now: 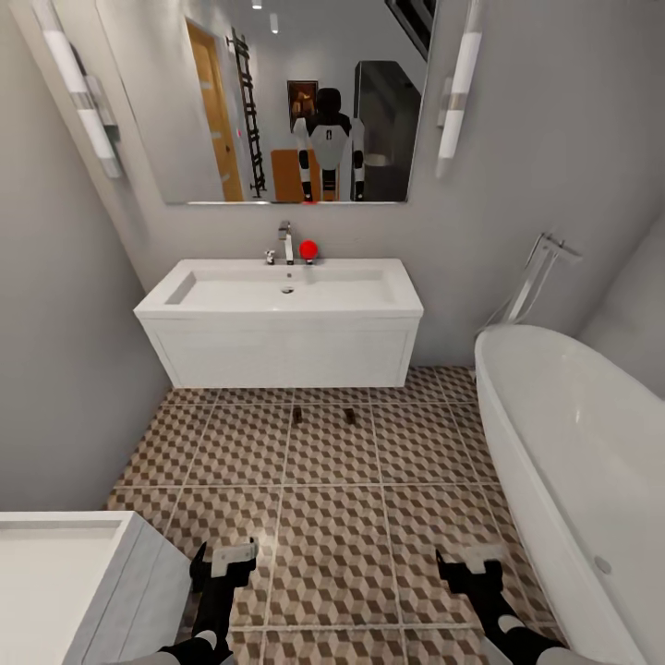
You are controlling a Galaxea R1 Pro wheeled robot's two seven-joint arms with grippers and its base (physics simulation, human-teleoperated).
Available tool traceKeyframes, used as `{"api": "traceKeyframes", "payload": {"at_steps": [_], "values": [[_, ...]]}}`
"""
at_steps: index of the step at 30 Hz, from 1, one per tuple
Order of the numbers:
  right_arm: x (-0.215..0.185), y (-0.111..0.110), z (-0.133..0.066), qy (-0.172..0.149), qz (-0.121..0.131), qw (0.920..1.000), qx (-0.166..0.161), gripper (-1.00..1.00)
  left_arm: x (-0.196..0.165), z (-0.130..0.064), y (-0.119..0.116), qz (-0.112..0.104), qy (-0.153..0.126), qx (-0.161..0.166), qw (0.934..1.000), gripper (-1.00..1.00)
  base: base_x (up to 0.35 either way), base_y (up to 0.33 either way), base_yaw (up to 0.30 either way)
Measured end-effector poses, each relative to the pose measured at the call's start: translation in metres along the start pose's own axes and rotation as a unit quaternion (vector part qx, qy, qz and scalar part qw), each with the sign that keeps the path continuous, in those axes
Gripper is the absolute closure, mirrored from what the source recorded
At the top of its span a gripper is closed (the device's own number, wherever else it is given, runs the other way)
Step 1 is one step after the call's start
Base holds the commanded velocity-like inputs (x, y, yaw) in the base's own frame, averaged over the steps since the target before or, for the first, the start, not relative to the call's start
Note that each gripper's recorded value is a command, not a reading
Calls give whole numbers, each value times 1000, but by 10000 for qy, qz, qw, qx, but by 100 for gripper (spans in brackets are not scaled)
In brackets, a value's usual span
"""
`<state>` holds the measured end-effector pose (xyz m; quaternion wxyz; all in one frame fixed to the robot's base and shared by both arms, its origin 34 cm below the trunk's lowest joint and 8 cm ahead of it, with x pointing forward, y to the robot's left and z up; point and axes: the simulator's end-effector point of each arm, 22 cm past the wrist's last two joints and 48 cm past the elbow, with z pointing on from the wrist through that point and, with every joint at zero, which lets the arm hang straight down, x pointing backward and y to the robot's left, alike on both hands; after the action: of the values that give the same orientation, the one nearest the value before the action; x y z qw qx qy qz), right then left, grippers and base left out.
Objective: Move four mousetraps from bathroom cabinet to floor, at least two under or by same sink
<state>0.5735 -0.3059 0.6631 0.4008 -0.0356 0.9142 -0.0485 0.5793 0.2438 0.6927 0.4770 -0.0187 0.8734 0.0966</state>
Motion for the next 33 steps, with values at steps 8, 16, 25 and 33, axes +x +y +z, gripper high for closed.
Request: {"api": "traceKeyframes", "payload": {"at_steps": [8,16,25,33], "values": [[3,-6,-14,-144,146,9997,94,-100,-3,-7,2,3,14,1,10000,-100,0,0,0],[1,-6,-22,-158,172,9997,102,-100,-4,-14,3,7,33,3,10000,-100,0,0,0],[-1,-5,-30,-154,175,9997,94,-100,-7,-21,4,10,44,3,10000,-100,0,0,0],[-2,-5,-36,-151,183,9997,92,-100,-10,-27,6,10,47,3,10000,-100,0,0,0]]}}
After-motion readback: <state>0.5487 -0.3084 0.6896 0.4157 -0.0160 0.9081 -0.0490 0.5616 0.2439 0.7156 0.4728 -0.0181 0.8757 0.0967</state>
